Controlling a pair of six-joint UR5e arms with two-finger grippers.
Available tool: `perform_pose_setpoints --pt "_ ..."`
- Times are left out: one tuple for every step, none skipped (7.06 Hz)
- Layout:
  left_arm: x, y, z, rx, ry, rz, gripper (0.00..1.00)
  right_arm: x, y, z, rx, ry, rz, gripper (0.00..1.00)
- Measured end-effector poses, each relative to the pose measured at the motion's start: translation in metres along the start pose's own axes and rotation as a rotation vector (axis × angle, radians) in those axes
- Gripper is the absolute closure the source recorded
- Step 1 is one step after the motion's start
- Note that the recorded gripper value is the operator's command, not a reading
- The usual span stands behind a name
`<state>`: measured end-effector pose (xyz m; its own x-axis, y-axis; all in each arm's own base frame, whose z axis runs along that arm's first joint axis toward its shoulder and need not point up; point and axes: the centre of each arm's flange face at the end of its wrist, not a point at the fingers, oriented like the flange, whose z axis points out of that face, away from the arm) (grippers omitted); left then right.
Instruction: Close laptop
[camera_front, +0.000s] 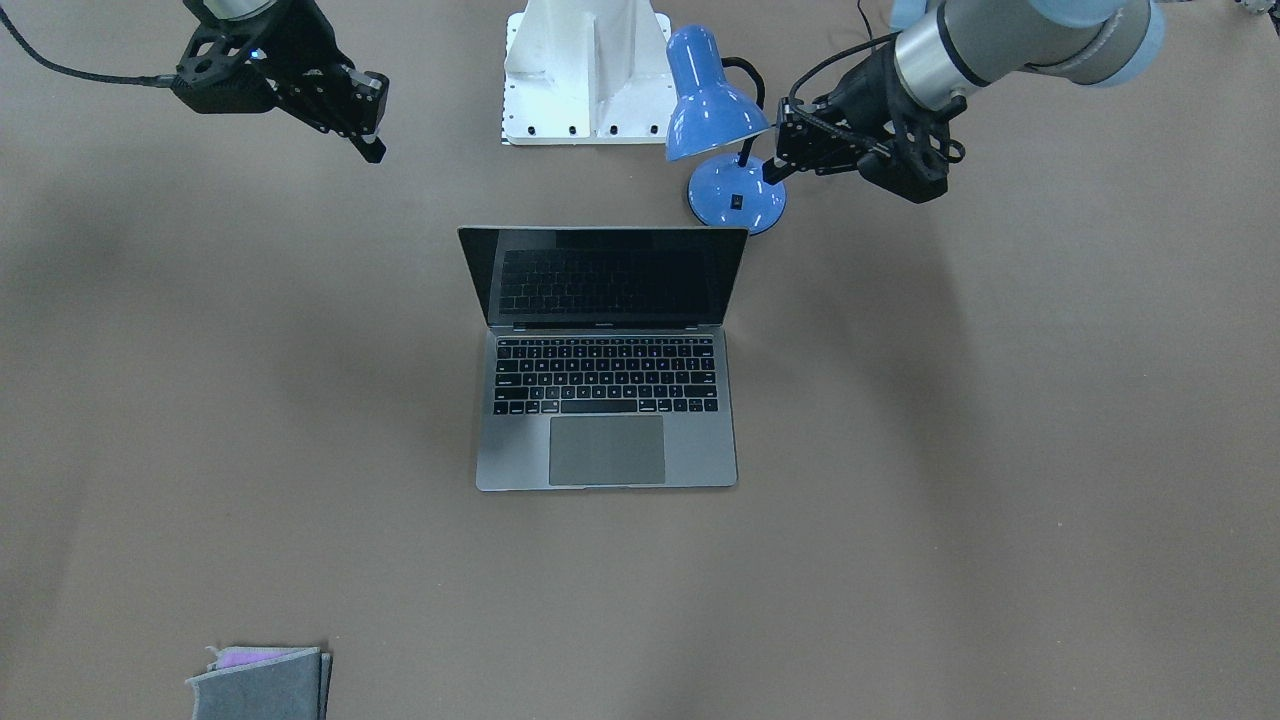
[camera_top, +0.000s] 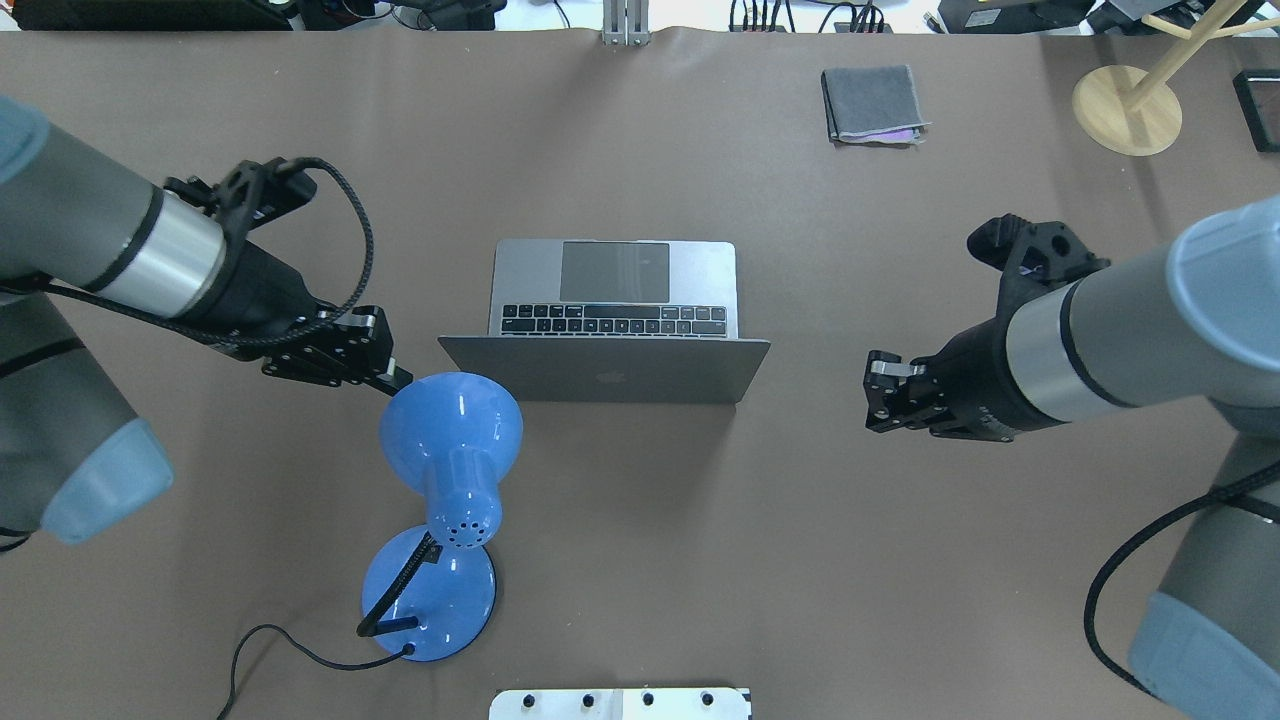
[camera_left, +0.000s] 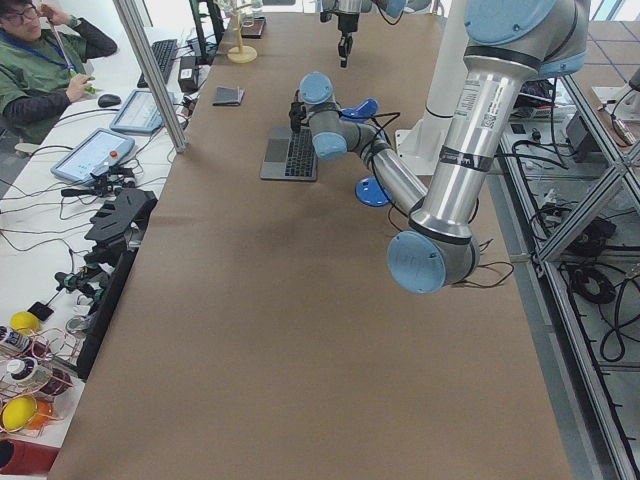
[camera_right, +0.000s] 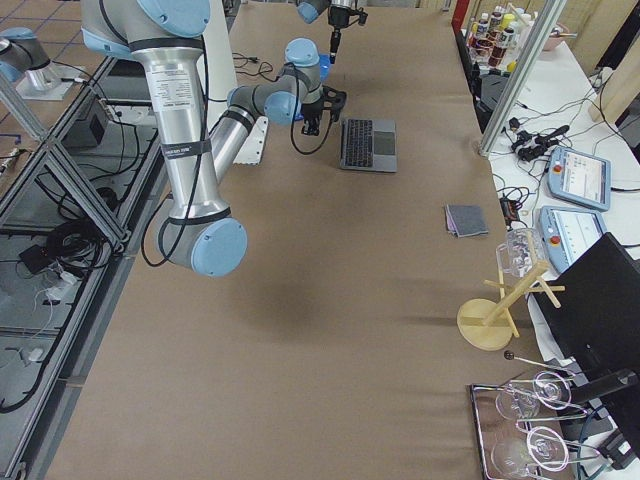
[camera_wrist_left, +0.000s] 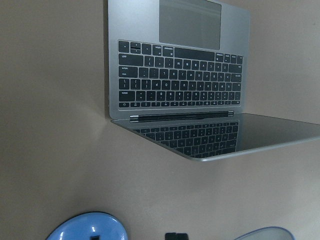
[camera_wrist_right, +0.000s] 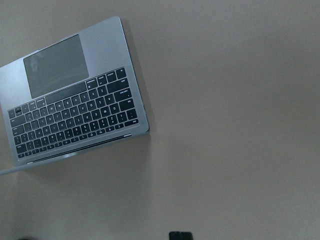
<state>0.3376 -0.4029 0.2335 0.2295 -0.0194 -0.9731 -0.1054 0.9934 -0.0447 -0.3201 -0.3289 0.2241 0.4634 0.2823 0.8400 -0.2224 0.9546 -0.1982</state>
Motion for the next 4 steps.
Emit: perform_pose_setpoints --pt "0.006 0.006 0.013 0.003 -0.005 -0.003 1.00 -0.009 0.012 0.006 -0.003 -0.003 0.009 1.00" --pt "0.008 0.009 0.021 0.006 -0.010 -0.003 1.00 -0.021 0.024 0.011 -0.005 0.000 0.014 1.00" --pt "0.008 0.011 0.025 0.007 -0.012 -0.003 1.00 -0.039 0.035 0.014 -0.003 0.008 0.009 1.00" --pt "0.009 0.012 0.027 0.006 -0.013 -0.002 1.00 -0.053 0.042 0.016 0.000 0.015 0.004 1.00"
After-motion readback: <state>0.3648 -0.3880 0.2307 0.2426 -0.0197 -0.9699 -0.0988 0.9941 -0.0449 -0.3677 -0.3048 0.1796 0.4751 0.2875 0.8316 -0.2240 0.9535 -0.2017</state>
